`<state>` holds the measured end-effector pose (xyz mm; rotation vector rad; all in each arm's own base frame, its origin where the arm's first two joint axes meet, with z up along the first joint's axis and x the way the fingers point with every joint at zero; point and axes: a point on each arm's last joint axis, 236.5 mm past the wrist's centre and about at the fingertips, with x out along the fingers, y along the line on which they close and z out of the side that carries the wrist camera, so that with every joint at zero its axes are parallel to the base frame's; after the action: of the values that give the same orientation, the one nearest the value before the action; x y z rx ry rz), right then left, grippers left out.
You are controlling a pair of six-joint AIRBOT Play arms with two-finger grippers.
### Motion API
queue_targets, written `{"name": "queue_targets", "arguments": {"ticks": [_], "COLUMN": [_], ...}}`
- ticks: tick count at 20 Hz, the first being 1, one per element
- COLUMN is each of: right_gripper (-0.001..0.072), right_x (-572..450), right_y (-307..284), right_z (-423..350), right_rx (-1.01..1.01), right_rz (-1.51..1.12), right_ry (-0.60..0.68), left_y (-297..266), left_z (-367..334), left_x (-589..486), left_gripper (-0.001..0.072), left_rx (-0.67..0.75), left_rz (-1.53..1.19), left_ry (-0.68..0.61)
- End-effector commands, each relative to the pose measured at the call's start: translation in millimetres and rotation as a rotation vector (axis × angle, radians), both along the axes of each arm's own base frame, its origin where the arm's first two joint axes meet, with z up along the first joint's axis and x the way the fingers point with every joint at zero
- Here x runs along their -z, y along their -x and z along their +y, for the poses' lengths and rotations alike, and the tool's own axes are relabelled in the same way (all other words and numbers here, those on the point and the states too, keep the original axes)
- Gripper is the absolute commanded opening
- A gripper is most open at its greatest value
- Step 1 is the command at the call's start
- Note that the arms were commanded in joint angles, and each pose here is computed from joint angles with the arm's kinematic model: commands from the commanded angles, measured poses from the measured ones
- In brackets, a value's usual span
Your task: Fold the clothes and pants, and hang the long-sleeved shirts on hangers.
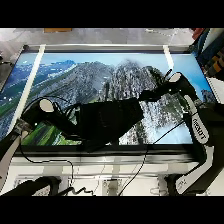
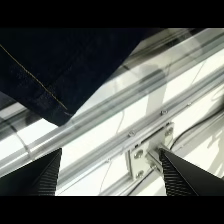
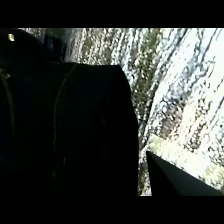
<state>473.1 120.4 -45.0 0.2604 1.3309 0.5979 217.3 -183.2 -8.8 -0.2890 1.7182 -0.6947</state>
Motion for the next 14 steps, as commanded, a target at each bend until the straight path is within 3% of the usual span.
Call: {"name": "queue_targets", "arguments": {"ticks": [1,6,14], "right_gripper": [0.0585,0.0585,0.0584], "right_x": [-7,26,63], "right_y": [4,16,33], "right_z": [3,-12,14], "right_rx": [-0.033,0.019,0.044], "right_rz": [0.011,0.139,0.320], "right_ry": [-0.010,0.067,-0.070], "left_y": [-8,-10,-9], "left_z": [-1,-1,-1], "left_x": [2,2,2], "left_gripper": [0.0695,0.0695,0.0695], "left_rx": [-0.021,-0.023,-0.023], "left_rz": [-0.030,-0.035,-0.034], "left_ry": [-0.001,-0.001,-0.001]}}
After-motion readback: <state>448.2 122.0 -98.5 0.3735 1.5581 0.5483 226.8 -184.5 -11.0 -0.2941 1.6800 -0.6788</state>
